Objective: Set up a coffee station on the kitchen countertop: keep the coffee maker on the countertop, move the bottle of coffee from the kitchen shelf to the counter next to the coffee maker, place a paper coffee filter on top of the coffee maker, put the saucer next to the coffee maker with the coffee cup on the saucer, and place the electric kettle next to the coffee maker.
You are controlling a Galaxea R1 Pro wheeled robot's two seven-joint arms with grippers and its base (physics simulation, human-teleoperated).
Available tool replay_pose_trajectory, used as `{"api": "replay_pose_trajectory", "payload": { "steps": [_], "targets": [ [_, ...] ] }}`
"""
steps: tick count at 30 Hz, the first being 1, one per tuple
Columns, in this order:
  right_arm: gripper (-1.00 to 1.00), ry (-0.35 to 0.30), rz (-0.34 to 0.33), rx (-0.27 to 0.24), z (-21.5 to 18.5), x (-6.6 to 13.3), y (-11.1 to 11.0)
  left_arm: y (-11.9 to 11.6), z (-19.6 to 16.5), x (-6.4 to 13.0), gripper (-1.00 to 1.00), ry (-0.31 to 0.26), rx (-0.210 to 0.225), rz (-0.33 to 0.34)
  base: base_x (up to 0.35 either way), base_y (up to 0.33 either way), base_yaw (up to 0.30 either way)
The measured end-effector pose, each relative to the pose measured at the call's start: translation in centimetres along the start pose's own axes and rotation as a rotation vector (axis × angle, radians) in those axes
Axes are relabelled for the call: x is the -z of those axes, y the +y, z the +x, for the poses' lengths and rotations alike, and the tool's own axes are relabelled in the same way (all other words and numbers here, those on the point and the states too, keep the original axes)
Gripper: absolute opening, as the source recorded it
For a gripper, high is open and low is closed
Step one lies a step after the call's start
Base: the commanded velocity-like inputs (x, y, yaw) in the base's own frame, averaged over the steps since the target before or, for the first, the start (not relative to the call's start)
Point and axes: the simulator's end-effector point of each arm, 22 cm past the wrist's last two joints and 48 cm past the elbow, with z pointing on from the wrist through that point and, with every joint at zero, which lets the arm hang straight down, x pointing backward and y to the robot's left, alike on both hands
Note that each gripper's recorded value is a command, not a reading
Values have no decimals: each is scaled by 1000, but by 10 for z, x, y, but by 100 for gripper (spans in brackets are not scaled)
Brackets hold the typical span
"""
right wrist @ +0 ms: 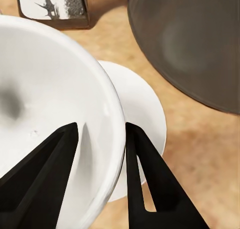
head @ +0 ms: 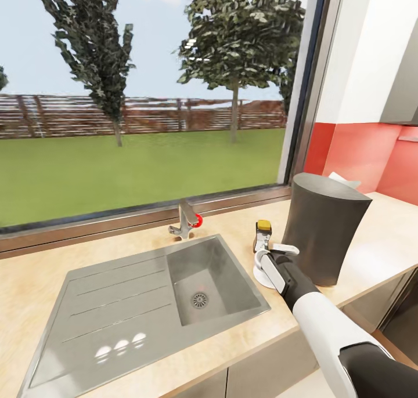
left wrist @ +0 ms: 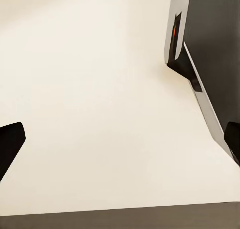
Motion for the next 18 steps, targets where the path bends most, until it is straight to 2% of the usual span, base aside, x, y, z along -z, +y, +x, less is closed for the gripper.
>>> {"api": "replay_pose_trajectory", "payload": {
  "steps": [10, 14, 18],
  "targets": [
    [-100, -4, 11, -1, -1, -1, -5, 1, 0, 0, 100, 0, 0, -1, 0, 0, 0],
    [-100, -7, 32, -2, -4, -5, -19, 1, 0, 0, 100, 0, 0, -1, 0, 0, 0],
    [-100, -5, 40, -3, -3, -7, -24, 0, 0, 0, 100, 0, 0, 0, 0, 0, 0]
  ]
}}
